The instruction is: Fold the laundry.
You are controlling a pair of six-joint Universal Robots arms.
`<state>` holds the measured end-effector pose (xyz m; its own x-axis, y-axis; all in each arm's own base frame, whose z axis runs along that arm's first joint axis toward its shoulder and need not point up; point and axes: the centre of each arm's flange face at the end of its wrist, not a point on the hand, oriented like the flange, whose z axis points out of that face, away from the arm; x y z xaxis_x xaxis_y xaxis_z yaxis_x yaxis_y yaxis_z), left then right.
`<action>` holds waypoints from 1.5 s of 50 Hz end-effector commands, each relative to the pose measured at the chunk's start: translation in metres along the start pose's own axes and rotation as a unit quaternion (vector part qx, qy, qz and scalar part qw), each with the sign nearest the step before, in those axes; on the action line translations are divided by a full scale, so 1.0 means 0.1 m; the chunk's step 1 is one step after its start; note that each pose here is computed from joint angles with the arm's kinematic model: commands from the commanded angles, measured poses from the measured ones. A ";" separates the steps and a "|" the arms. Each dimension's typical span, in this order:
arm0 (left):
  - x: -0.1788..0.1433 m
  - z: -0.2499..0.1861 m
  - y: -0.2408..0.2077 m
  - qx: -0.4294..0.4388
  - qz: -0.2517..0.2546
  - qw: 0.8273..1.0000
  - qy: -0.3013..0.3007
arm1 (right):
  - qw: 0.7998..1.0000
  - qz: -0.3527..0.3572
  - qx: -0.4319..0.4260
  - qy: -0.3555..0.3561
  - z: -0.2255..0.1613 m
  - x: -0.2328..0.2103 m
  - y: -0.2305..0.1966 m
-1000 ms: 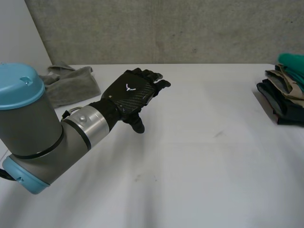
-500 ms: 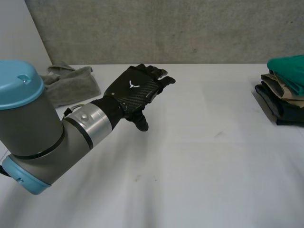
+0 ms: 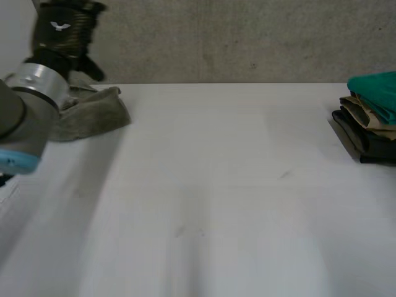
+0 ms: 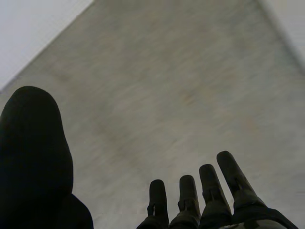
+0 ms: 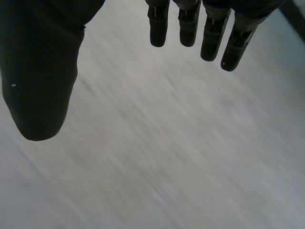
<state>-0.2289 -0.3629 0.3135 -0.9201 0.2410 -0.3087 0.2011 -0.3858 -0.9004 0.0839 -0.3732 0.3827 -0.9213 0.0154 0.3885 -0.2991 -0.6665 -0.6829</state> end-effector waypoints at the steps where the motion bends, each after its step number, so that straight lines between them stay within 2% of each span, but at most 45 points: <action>1: -0.63 0.29 1.14 -0.101 0.069 0.993 -0.006 | 0.968 0.112 -0.001 -0.224 -0.59 -1.33 -0.25; 3: -0.75 0.28 1.55 -0.135 0.102 0.985 0.012 | 0.960 0.126 -0.051 -0.245 -0.80 -1.47 -0.15; 6: -0.83 0.26 1.88 -0.155 0.136 0.978 0.035 | 0.947 0.137 -0.107 -0.271 -0.99 -1.62 -0.05; 8: -0.90 0.26 2.14 -0.163 0.161 0.972 0.044 | 0.927 0.142 -0.162 -0.307 -1.19 -1.82 0.04; 11: -0.95 0.28 2.37 -0.168 0.167 0.971 0.044 | 0.905 0.117 -0.235 -0.333 -1.40 -1.97 0.19; 16: -0.98 0.29 2.62 -0.172 0.164 0.970 0.046 | 0.886 0.051 -0.310 -0.342 -1.61 -2.01 0.35; 18: -0.97 0.30 2.67 -0.170 0.163 0.971 0.049 | 0.885 0.029 -0.320 -0.336 -1.65 -2.02 0.37; 23: -0.91 0.31 2.81 -0.163 0.158 0.972 0.068 | 0.885 0.026 -0.319 -0.339 -1.70 -2.09 0.34; 51: -0.83 0.44 3.07 -0.134 0.177 0.973 0.058 | 0.884 0.026 -0.322 -0.338 -1.77 -2.11 0.37; 56: -0.68 0.49 2.82 -0.119 0.183 0.975 0.053 | 0.885 0.026 -0.322 -0.337 -1.77 -2.11 0.36; 63: -0.28 0.43 1.79 -0.052 0.160 0.983 0.071 | 0.888 0.026 -0.321 -0.328 -1.73 -2.08 0.38; 64: -0.09 0.37 1.50 -0.030 0.139 0.986 0.085 | 0.890 0.030 -0.323 -0.321 -1.72 -2.06 0.38; 67: 0.20 0.21 1.15 -0.012 0.101 0.989 0.111 | 0.891 0.041 -0.328 -0.312 -1.70 -2.04 0.39; 68: 0.39 0.08 0.95 -0.005 0.073 0.989 0.131 | 0.891 0.049 -0.330 -0.307 -1.69 -2.04 0.39; 71: 0.70 -0.17 0.67 -0.001 0.026 0.986 0.166 | 0.892 0.062 -0.335 -0.299 -1.68 -2.03 0.39; 72: 0.91 -0.34 0.53 0.001 -0.002 0.981 0.192 | 0.892 0.064 -0.335 -0.297 -1.68 -2.02 0.38; 74: 1.13 -0.53 0.42 0.000 -0.028 0.974 0.223 | 0.893 0.067 -0.335 -0.293 -1.67 -2.02 0.38; 75: 1.38 -0.75 0.38 -0.012 -0.055 0.964 0.258 | 0.894 0.067 -0.336 -0.290 -1.66 -2.01 0.37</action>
<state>-0.2635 -0.3761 0.2213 -0.7545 0.4552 -0.4728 0.2885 -0.4170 -0.8619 0.2176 -0.2763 0.1728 -0.7093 -0.5625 0.4248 -0.4841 -0.0493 -0.8736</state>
